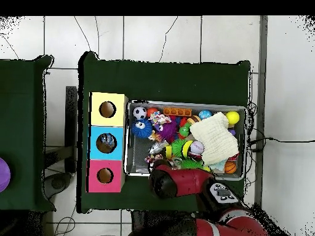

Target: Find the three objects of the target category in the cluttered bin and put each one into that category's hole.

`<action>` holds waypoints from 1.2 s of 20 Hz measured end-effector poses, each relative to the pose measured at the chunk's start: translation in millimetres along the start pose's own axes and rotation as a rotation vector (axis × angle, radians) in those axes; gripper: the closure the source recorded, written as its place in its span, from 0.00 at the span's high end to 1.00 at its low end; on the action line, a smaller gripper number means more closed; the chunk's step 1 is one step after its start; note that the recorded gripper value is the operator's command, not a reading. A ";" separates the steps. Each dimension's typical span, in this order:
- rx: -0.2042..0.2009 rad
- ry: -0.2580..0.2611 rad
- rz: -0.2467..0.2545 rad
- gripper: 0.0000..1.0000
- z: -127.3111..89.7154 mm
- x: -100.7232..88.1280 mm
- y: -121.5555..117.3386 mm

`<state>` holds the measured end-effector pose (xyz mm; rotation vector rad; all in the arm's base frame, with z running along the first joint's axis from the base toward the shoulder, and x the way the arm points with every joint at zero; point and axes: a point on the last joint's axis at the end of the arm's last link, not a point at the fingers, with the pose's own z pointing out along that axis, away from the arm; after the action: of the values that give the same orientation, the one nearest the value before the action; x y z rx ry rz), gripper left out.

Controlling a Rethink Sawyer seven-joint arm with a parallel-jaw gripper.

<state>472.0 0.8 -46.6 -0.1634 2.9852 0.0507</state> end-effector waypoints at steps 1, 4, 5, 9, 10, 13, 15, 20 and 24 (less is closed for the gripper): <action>-0.004 -0.001 0.006 1.00 -3.9 -0.8 -0.7; -0.019 0.004 0.030 1.00 -22.6 -4.0 -6.2; -0.021 0.009 0.039 1.00 -29.4 -5.2 -9.3; -0.027 0.069 0.111 1.00 -75.5 -11.6 -33.9; -0.028 0.080 0.122 1.00 -82.0 -12.6 -37.3; -0.025 0.111 0.149 1.00 -102.7 -16.6 -46.8; -0.022 0.120 0.153 1.00 -112.9 -20.4 -50.3; -0.017 0.097 0.148 1.00 -134.3 -38.4 -56.0; -0.027 0.070 0.148 1.00 -139.9 -47.7 -60.5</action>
<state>504.8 -60.1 97.3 0.0547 3.0617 0.1036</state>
